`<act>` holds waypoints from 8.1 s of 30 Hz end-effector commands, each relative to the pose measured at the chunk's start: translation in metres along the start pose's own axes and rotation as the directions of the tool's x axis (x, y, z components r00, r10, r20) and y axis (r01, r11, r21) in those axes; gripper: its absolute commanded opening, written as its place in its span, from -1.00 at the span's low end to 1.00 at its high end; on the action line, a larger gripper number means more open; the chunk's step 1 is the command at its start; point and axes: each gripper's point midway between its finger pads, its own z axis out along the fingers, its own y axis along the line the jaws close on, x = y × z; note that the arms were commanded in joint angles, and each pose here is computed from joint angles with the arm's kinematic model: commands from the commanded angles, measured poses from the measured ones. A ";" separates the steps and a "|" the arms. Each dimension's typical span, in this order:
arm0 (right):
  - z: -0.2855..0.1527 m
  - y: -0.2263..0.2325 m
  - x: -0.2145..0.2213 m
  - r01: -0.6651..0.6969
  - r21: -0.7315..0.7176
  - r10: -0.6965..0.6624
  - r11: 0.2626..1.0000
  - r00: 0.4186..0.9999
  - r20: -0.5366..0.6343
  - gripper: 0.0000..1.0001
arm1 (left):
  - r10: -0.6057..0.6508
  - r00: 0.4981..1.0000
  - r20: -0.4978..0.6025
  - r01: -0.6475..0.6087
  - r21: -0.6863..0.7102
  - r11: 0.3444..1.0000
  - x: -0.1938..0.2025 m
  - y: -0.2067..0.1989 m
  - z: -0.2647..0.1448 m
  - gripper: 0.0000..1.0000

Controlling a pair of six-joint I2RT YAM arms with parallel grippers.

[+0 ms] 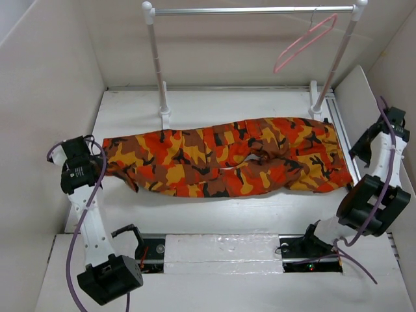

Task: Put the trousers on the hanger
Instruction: Flatten out the trousers at the center of the board, then fold the trousers at the center of the board.

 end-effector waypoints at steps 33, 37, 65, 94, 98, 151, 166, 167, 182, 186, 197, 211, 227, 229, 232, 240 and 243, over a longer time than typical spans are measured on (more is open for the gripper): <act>-0.211 0.244 0.322 0.818 -0.458 -0.573 -0.347 0.202 0.794 0.15 | -0.231 0.973 0.022 0.231 -0.213 0.949 0.040 0.062 -0.011 0.41; -0.211 0.226 0.320 0.821 -0.450 -0.548 -0.351 0.209 0.810 0.15 | -0.302 0.953 0.026 0.301 -0.197 0.933 0.047 0.060 0.005 0.55; -0.213 0.199 0.316 0.811 -0.434 -0.575 -0.392 0.151 0.804 0.14 | -0.404 0.914 -0.029 0.371 -0.344 0.863 -0.005 0.133 0.083 0.32; -0.192 0.216 0.281 0.850 -0.453 -0.621 -0.267 0.207 0.756 0.11 | -0.420 0.907 -0.039 0.397 -0.257 0.881 0.001 0.137 0.129 -0.47; -0.190 0.213 0.281 0.846 -0.463 -0.627 -0.265 0.213 0.749 0.10 | -0.417 0.909 -0.017 0.403 -0.230 0.886 -0.004 0.134 0.131 -0.60; 0.060 -0.010 0.069 -0.145 -0.130 0.134 0.981 0.987 -0.084 0.28 | -0.213 0.954 -0.209 0.291 0.489 0.822 0.004 -0.079 0.016 -1.00; 0.109 -0.007 0.043 -0.126 -0.187 0.108 0.974 0.989 -0.102 -1.00 | -0.267 0.964 0.007 0.254 0.286 0.924 -0.017 -0.023 0.036 -1.00; 0.106 -0.001 0.042 -0.126 -0.224 0.104 0.966 0.989 -0.109 -1.00 | -0.271 0.963 0.012 0.258 0.264 0.929 -0.016 -0.019 0.036 -1.00; -0.042 0.091 -0.119 0.120 -0.165 -0.060 0.979 0.942 0.330 -1.00 | -0.259 0.948 0.183 0.255 0.049 0.966 -0.077 -0.006 0.051 -1.00; -0.018 0.113 -0.151 0.152 -0.119 -0.111 0.981 0.947 0.300 -1.00 | -0.263 0.944 0.199 0.260 0.041 0.965 -0.087 -0.009 0.065 -1.00; 0.039 0.174 -0.213 0.202 -0.207 -0.129 0.957 0.939 0.319 -1.00 | -0.111 0.985 0.134 0.119 -0.048 0.992 -0.091 -0.033 0.147 -1.00; 0.030 0.228 -0.220 0.222 -0.360 -0.061 0.906 0.910 0.409 0.26 | 0.147 0.989 -0.023 -0.148 -0.086 0.985 -0.077 -0.090 0.203 -0.51; -0.084 0.251 -0.085 0.387 -0.605 -0.034 0.696 0.859 0.510 -1.00 | 0.003 0.972 -0.234 0.052 0.227 0.973 0.059 -0.035 0.099 -0.25; -0.104 0.256 -0.064 0.427 -0.632 -0.034 0.647 0.844 0.535 -0.98 | -0.026 0.956 -0.291 0.098 0.235 0.967 0.070 -0.033 0.102 -0.26; -0.118 0.270 -0.021 0.472 -0.661 -0.059 0.584 0.836 0.545 -0.72 | -0.046 0.940 -0.339 0.131 0.233 0.964 0.074 -0.039 0.108 -0.26; -0.139 0.298 0.075 0.576 -0.730 -0.236 0.369 0.817 0.526 -0.63 | -0.183 0.931 -0.317 0.210 0.052 0.976 0.060 -0.004 0.133 -0.31; -0.138 0.292 0.094 0.589 -0.729 -0.265 0.348 0.808 0.526 -0.63 | -0.253 0.934 -0.254 0.261 -0.002 0.965 0.043 0.017 0.141 -0.31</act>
